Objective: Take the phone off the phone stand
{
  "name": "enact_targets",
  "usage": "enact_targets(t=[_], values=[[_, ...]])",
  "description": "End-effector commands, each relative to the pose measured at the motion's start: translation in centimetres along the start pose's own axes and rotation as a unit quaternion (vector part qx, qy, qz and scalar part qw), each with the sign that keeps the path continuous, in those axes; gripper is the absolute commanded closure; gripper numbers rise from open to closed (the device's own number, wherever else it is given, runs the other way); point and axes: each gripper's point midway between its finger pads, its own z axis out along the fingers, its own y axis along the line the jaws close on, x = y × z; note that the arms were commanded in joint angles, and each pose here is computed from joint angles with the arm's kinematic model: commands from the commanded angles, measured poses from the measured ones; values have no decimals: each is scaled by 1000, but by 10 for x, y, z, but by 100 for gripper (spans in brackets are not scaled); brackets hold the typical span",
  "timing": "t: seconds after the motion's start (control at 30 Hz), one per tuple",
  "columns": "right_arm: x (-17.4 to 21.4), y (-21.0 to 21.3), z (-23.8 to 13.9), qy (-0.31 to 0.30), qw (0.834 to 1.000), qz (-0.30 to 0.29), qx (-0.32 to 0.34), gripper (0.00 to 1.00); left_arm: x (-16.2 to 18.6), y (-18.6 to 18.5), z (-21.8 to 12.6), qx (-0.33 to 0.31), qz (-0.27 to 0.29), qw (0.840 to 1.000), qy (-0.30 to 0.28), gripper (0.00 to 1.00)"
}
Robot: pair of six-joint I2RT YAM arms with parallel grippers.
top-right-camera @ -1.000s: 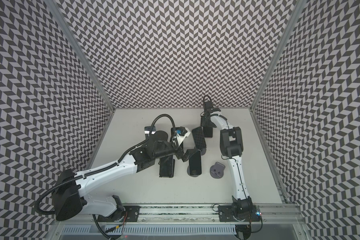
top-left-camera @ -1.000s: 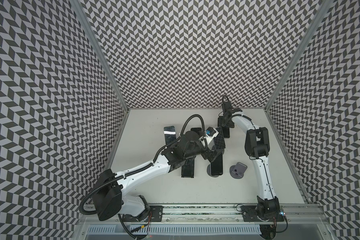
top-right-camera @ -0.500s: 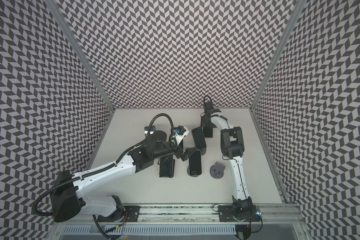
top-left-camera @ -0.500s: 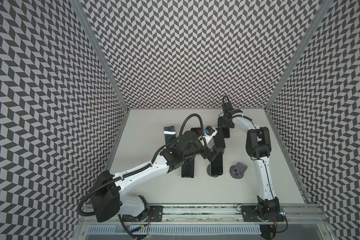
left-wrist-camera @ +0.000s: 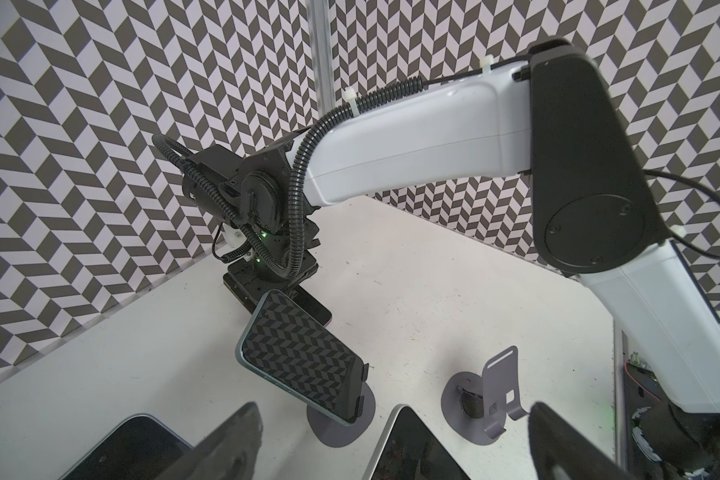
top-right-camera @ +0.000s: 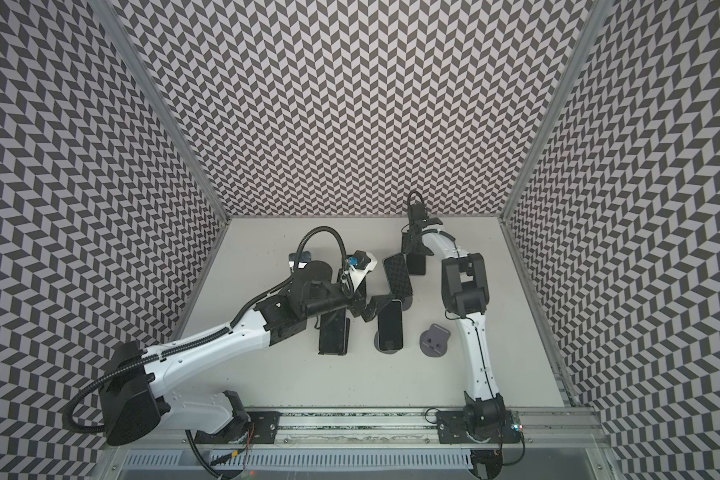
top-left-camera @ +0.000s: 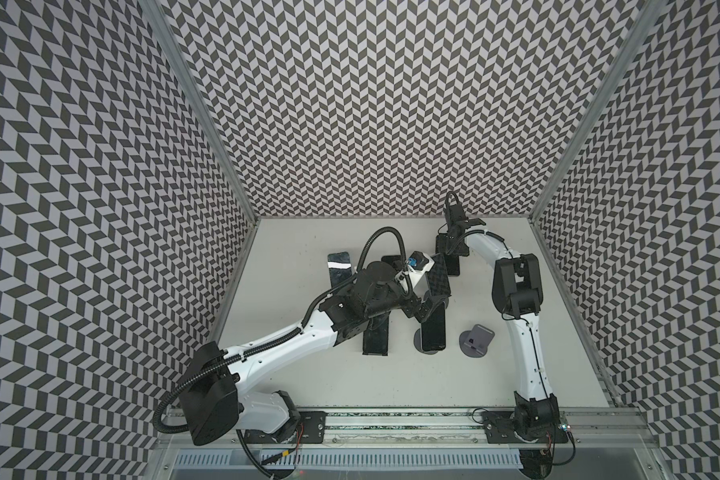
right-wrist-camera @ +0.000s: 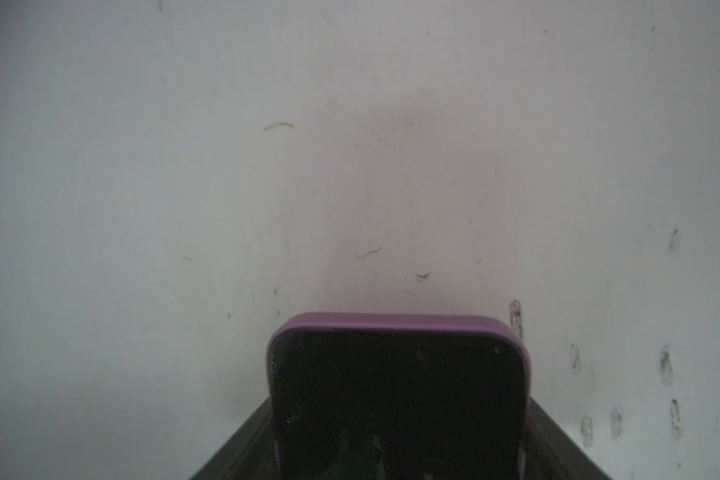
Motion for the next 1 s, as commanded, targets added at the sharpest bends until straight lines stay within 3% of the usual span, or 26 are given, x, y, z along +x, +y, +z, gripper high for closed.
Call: enact_targets(t=[0.0,0.6,0.83,0.97], values=[[55,-11,37,92,996,5,0,26,-5,-1,1,9,-5,1000,-2,0],[45,-10,24,84,996,21,-20,20,-16,-5,-3,19,-1,1000,-7,0],[-5,-12,-44,19,998,46,-47,13,-38,-6,-10,19,13,1000,-17,0],[-14,-17,-86,-10,997,53,-49,11,-43,-6,-16,14,34,999,-16,0]])
